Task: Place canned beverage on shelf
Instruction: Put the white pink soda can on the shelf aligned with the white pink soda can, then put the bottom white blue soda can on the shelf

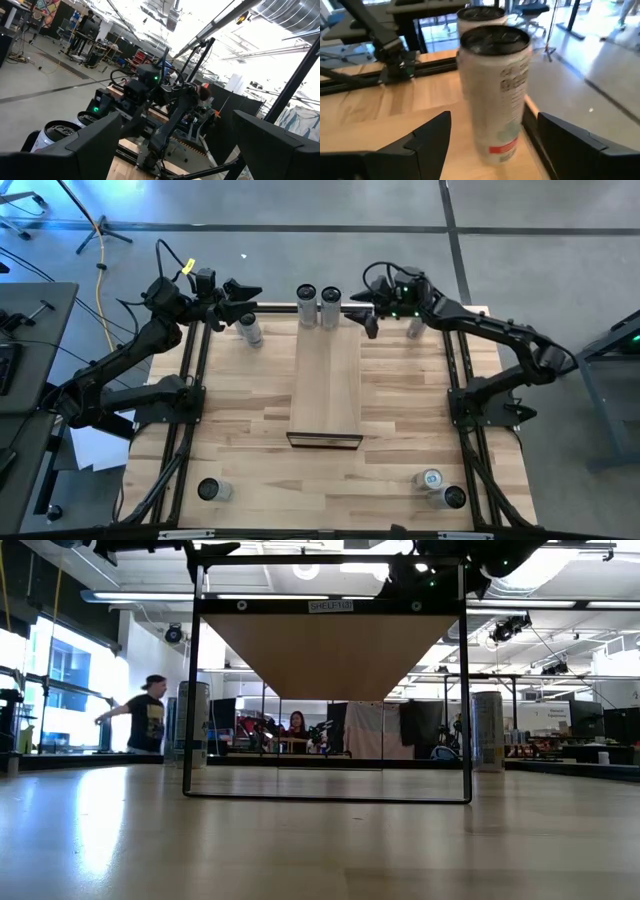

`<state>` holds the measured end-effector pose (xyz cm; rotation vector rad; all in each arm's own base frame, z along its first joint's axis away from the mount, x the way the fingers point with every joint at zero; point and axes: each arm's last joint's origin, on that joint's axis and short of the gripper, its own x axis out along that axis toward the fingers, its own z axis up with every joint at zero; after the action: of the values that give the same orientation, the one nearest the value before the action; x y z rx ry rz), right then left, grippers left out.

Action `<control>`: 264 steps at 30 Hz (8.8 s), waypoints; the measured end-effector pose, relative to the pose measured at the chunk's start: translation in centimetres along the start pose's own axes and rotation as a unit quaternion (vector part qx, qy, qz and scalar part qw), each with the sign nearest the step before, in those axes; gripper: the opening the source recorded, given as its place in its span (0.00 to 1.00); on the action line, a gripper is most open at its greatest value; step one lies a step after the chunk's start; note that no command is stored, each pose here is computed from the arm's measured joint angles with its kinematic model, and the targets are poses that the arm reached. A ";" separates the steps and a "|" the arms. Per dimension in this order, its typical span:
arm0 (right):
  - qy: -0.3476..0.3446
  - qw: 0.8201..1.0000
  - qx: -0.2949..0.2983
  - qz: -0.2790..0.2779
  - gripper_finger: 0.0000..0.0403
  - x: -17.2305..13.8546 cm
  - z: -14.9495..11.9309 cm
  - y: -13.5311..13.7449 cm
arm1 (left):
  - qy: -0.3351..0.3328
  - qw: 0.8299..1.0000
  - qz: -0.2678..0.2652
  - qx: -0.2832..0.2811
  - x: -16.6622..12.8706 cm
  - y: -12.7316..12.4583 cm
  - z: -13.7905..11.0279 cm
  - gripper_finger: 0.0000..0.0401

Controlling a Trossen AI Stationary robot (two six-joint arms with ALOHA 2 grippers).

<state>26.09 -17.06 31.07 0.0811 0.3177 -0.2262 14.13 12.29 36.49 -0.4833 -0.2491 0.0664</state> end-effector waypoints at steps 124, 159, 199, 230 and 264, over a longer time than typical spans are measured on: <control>-0.111 0.984 0.134 -0.023 0.00 -4.9 3.9 2.9 | 0.033 0.995 0.012 0.088 0.1 0.4 -0.8 0.86; -0.044 0.997 0.066 0.018 0.00 -3.8 2.9 7.1 | 0.346 0.921 0.122 -0.130 1.9 -10.1 -5.2 0.86; 0.049 0.997 0.053 0.025 0.00 -3.8 1.1 7.3 | 0.624 0.653 0.368 -0.221 -6.6 -26.5 -20.8 0.86; 0.049 0.998 0.046 0.001 0.00 -3.7 1.0 7.1 | 0.661 0.624 0.395 -0.132 -6.2 -26.9 -27.1 0.86; 0.016 0.995 0.069 0.075 0.00 -3.5 1.8 8.4 | 0.498 0.827 0.150 -0.216 -2.5 -22.4 -5.1 0.54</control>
<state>25.34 -8.35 34.26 0.2440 0.3263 -0.0980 13.08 -10.12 42.07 -0.9429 0.8706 0.0556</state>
